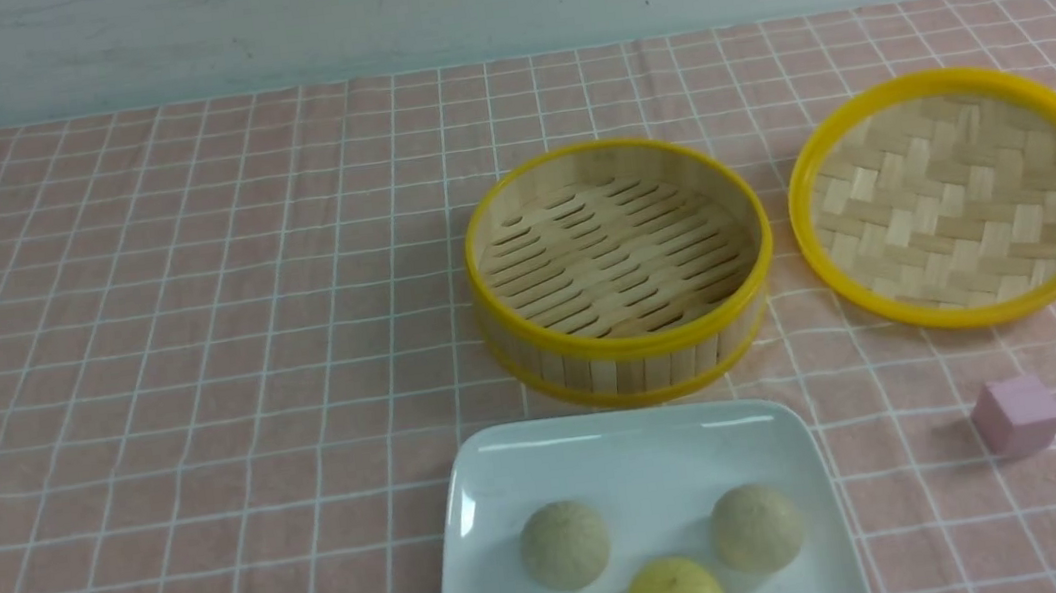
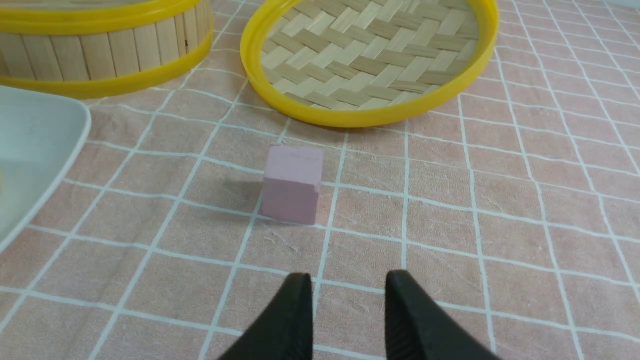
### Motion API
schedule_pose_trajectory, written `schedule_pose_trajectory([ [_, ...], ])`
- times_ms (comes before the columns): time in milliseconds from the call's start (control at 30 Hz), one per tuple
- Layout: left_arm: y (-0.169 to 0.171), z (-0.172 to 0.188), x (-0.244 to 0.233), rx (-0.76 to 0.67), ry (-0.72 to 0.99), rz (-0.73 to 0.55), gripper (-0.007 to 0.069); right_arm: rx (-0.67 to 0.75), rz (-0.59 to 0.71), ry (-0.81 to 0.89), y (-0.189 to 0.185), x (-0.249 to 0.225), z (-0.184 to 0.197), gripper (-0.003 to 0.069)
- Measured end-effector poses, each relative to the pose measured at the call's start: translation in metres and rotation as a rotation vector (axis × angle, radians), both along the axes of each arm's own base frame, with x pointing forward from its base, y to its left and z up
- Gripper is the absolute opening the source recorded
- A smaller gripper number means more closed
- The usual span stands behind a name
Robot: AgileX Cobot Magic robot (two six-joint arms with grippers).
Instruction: Put the steamed buns into the plate on the pink tablecloth.
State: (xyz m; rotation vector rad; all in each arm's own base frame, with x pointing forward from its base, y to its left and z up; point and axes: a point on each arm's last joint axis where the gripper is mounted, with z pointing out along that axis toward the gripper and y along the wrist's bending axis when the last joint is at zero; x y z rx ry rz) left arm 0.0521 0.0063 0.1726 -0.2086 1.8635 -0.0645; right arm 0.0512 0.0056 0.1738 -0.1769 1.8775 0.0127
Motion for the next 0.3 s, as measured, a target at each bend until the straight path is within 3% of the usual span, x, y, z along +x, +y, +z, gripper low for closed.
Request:
schedule_pose_trajectory([
  [300,0.0027,0.0002,-0.0003,0.039,0.001,0.029,0.0104,0.0,0.0,0.0,0.0,0.0,0.0002,0.0236],
])
